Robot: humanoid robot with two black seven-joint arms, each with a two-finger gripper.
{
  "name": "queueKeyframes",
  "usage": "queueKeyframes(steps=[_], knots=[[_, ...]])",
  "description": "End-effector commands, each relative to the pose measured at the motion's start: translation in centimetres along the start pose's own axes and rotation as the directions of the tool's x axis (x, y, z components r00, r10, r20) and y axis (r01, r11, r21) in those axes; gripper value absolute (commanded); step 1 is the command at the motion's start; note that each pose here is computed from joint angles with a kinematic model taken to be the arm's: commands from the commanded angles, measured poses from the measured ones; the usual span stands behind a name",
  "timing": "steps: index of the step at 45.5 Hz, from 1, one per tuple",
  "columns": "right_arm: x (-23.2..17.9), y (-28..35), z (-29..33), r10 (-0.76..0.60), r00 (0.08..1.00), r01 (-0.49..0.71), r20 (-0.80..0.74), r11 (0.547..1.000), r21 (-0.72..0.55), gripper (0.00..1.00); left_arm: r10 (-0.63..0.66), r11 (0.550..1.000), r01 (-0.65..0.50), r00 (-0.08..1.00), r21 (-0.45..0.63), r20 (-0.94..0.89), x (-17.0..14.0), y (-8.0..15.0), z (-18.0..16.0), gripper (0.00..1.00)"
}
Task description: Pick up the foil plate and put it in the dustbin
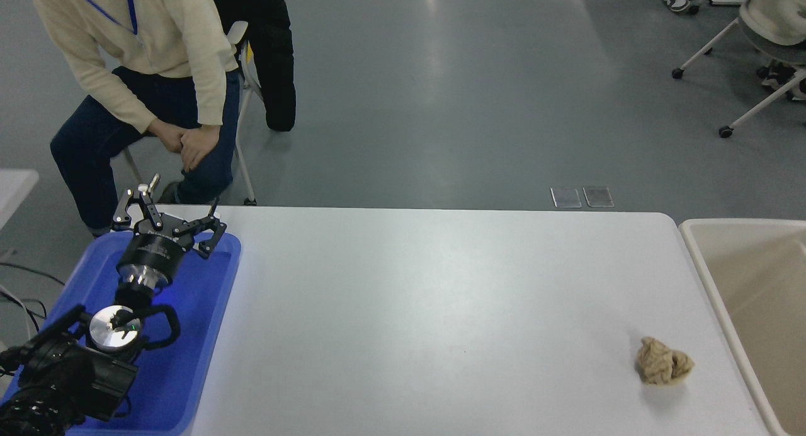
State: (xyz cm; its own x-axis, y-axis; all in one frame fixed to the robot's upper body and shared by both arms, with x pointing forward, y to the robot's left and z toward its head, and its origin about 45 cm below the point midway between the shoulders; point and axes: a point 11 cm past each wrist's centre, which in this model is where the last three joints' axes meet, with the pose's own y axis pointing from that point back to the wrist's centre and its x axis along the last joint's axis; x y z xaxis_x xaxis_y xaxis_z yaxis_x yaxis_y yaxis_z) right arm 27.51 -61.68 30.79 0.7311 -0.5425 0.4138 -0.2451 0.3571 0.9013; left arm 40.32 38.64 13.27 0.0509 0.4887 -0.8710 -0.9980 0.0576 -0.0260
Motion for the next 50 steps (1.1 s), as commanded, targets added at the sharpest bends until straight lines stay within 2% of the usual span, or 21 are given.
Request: queueKeyframes(steps=[1,15,21,33,40,45,50], knots=[[-2.3,-6.8,4.2,0.026,0.995,-0.018,0.098,0.997,-0.081,0.0,0.0,1.0,0.0,1.0,0.0,0.0,0.0,0.0,0.0,1.0],[-4.8,-13.5,2.3,0.103,0.99,-0.093,0.095,0.99,-0.109,0.0,0.0,1.0,0.0,1.0,0.0,0.0,0.0,0.0,0.0,1.0],[-6.9,-16.1,0.9,0.17,0.982,-0.161,0.076,0.981,-0.108,0.0,0.0,1.0,0.0,1.0,0.0,0.0,0.0,0.0,0.0,1.0],[-10.8,-19.5,-0.5,0.354,0.935,-0.352,0.004,0.93,-0.103,0.0,0.0,1.0,0.0,1.0,0.0,0.0,0.0,0.0,0.0,1.0],[-11.8,-20.0,-0.7,0.368,0.93,-0.367,-0.003,0.925,-0.1,0.02,0.0,1.0,0.0,1.0,0.0,0.0,0.0,0.0,0.0,1.0],[-11.7,-20.0,-0.9,0.384,0.923,-0.383,-0.003,0.919,-0.096,0.25,0.0,1.0,0.0,1.0,0.0,0.0,0.0,0.0,0.0,1.0],[-10.0,-19.2,-1.3,0.491,0.871,-0.49,-0.004,0.867,-0.089,0.81,0.0,1.0,0.0,1.0,-0.001,0.0,0.0,0.0,0.0,1.0]])
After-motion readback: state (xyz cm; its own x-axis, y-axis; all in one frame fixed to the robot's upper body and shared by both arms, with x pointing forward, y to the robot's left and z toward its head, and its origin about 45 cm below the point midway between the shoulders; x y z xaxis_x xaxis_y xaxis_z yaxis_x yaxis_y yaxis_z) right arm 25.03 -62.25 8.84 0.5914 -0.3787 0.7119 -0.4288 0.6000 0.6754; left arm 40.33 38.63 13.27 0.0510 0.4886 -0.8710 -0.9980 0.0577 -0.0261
